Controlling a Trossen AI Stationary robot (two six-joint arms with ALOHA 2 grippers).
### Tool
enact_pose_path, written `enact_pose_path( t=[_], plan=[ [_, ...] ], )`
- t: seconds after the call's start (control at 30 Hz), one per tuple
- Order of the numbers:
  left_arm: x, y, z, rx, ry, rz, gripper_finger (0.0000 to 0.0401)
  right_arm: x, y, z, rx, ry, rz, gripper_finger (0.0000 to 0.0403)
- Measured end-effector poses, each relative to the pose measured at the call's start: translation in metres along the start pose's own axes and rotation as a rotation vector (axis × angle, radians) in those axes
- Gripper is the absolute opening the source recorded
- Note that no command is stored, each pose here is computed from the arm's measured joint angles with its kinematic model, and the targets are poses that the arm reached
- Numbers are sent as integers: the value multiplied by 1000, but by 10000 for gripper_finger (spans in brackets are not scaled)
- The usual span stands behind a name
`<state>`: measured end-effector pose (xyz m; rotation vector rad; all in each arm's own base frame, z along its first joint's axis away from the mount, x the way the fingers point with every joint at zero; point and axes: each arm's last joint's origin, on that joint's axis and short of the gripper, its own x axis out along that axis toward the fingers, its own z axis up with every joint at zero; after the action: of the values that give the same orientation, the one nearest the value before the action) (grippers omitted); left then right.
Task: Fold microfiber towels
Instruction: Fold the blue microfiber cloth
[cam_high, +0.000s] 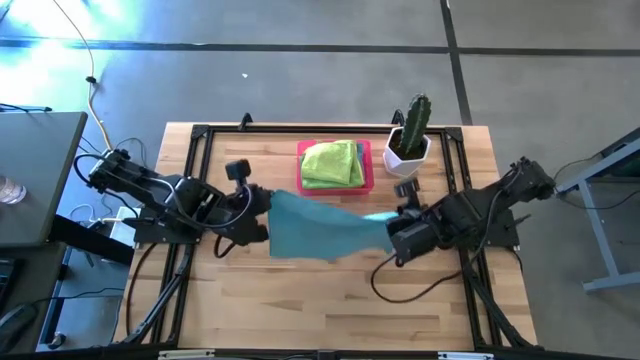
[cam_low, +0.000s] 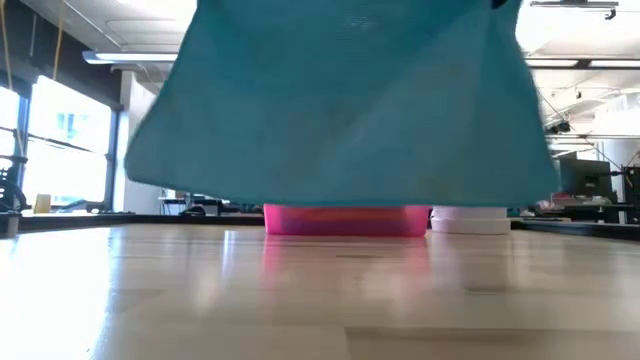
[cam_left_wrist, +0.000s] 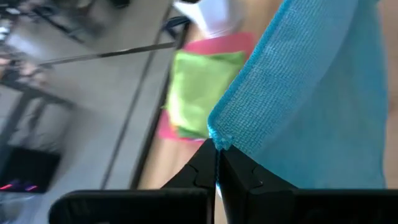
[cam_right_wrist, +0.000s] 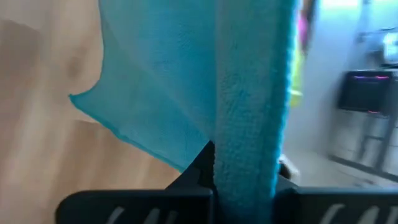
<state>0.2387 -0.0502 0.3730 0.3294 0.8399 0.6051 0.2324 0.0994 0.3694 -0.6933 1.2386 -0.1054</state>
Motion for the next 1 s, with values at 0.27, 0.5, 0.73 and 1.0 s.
enact_pose_path(
  t=[0.27,0.5,0.73,1.0],
  plan=[
    [5,7,-2,-15,33,48,0,15,-26,-3,157,61,-56,0],
    [17,-38,-25,-116,151,-278,0,27,-8,12,474,131,245,0],
    [42,-118,-56,-121,102,-537,0,66,52,59,317,216,362,0],
    [35,-166,-73,-26,157,-729,0,107,132,94,171,264,489,0]
  ],
)
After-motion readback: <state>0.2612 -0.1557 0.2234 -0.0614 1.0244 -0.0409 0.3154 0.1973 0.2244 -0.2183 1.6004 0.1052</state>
